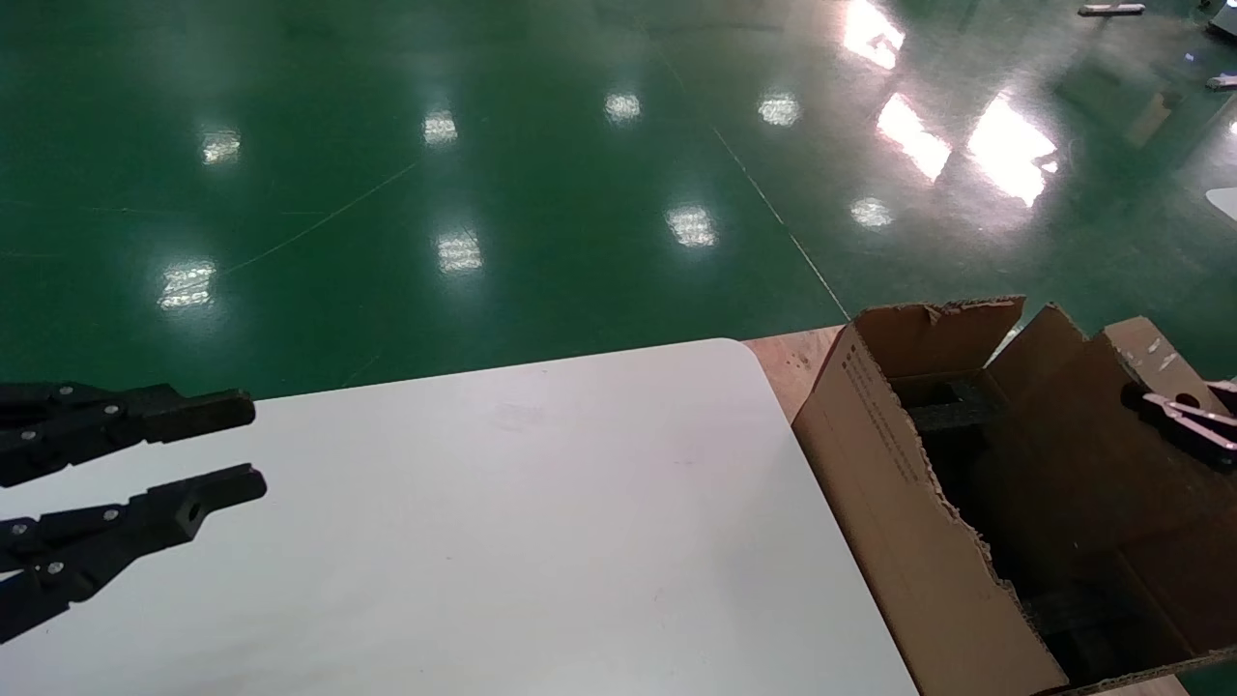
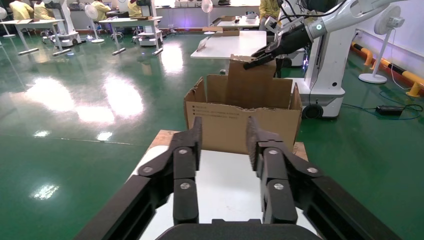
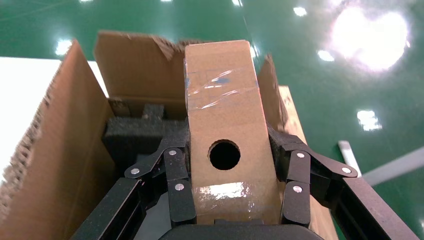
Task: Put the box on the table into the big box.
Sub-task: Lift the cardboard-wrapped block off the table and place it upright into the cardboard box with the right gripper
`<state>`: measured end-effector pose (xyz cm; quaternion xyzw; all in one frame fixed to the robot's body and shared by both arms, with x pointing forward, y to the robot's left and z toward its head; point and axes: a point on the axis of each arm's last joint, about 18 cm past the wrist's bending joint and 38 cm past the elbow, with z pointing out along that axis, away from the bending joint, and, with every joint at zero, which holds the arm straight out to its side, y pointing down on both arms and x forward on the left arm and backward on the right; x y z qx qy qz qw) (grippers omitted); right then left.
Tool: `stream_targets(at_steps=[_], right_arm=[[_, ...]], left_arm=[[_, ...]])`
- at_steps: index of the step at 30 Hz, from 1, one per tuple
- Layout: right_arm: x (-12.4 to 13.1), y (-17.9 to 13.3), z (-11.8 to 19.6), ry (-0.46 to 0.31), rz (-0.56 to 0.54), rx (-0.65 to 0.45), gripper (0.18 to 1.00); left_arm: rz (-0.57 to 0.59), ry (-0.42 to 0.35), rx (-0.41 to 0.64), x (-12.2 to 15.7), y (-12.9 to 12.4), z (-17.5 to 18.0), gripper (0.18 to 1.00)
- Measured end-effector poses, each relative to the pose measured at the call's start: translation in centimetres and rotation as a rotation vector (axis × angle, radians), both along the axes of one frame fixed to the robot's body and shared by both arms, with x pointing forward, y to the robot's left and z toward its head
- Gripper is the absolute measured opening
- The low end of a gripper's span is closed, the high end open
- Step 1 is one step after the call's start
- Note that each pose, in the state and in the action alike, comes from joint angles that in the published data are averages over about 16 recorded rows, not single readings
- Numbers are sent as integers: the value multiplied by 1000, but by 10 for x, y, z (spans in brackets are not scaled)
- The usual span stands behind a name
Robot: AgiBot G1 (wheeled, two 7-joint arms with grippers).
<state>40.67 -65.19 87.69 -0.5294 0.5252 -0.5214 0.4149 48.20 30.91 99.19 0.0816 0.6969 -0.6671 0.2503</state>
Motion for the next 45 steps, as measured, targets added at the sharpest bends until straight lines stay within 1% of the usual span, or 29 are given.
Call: stream_targets(at_steps=[4, 20, 26, 32, 38, 45], right_arm=[[-1, -5, -7, 8, -19, 16, 472], [2, -15, -26, 28, -56, 50, 471], [5, -18, -29, 37, -66, 53, 471], [7, -22, -32, 45, -80, 55, 471], [10, -25, -33, 50, -89, 54, 471], [17, -26, -30, 47, -86, 50, 471]], left_arm=[[0, 0, 0, 0, 0, 0, 398], [0, 0, 0, 0, 0, 0, 777], [0, 0, 0, 0, 0, 0, 882], [0, 0, 0, 0, 0, 0, 953], [0, 0, 0, 0, 0, 0, 989], [0, 0, 0, 0, 0, 0, 1000]])
